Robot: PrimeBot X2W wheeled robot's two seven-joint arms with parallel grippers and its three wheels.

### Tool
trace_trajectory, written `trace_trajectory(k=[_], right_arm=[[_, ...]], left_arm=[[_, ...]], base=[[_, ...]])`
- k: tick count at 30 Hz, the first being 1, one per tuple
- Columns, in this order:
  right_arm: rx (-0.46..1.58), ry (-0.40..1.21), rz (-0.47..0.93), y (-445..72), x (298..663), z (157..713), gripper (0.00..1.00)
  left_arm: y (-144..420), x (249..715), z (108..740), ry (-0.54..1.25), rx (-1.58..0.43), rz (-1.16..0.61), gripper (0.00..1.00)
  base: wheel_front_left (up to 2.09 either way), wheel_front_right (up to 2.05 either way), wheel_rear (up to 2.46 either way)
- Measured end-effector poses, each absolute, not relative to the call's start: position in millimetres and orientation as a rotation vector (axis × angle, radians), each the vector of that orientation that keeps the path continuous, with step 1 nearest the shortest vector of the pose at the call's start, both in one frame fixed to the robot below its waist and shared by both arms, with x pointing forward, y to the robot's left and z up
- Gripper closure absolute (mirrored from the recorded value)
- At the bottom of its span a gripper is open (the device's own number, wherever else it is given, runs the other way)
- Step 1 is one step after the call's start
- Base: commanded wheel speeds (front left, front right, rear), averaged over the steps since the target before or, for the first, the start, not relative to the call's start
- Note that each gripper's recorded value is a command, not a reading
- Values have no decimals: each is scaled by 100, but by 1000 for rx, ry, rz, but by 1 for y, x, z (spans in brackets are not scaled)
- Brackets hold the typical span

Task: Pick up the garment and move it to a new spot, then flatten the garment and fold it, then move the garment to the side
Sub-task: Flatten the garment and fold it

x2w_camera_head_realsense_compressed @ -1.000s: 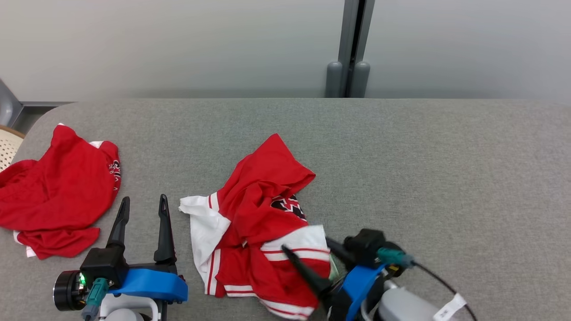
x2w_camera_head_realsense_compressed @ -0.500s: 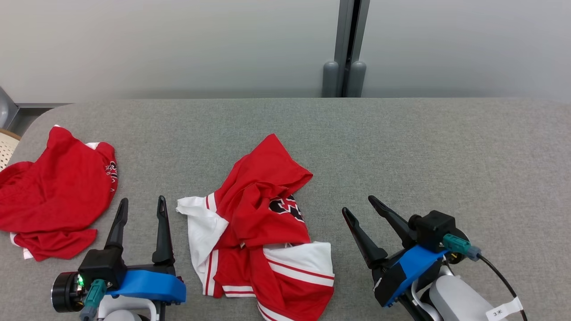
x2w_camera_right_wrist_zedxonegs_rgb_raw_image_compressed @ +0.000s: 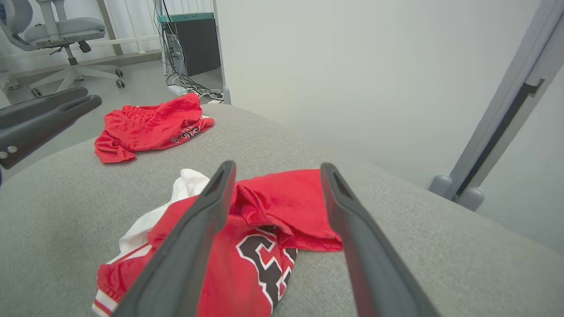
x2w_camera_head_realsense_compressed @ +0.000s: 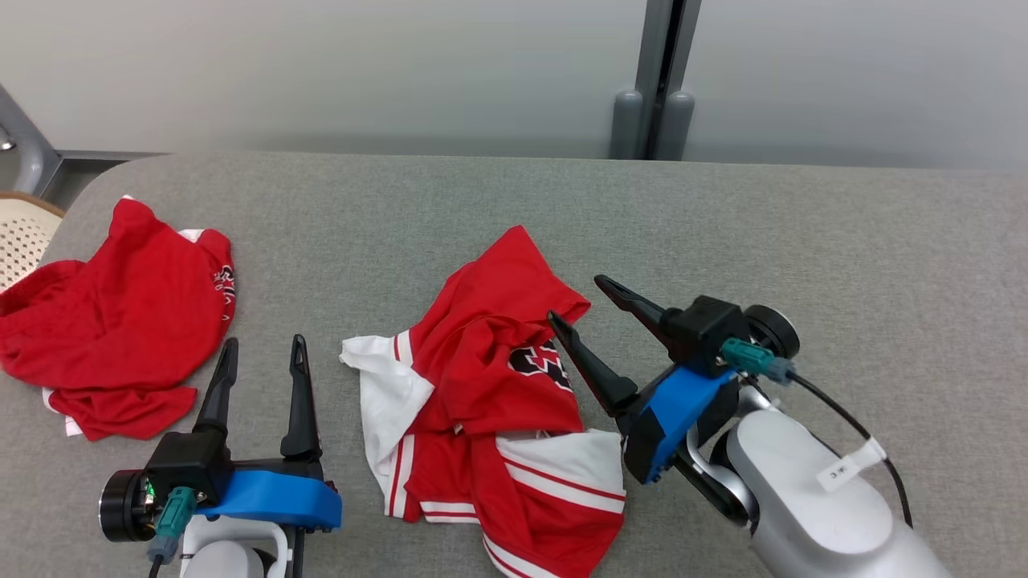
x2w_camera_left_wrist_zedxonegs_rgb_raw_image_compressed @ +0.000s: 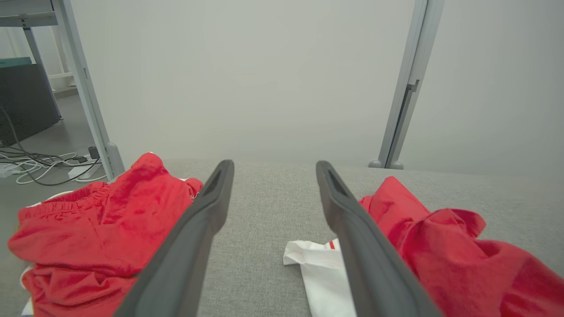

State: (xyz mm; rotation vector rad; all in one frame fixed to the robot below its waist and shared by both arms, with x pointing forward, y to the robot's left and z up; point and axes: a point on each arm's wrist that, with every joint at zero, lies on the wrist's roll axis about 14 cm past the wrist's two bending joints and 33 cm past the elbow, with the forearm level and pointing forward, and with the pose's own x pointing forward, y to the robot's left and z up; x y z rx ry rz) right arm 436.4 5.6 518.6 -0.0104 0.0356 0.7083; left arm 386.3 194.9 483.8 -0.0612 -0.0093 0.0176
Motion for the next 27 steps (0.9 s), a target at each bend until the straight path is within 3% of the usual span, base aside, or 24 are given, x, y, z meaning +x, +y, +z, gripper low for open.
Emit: trace_trajectory(k=[20,21,23,27], right_arm=[[-268,300,869,57,471,429,0],[-278,313,870,58,471,426,7],[-302,336,862,54,475,418,100],[-276,307,846,54,482,422,100]], left_arm=[[229,380,473,26,-81,140,0],[229,380,473,26,-80,143,0],[229,380,473,28,-84,144,0],[228,381,471,32,-88,145,0]], base=[[0,0,0],[0,0,0],[0,0,0],[0,0,0]])
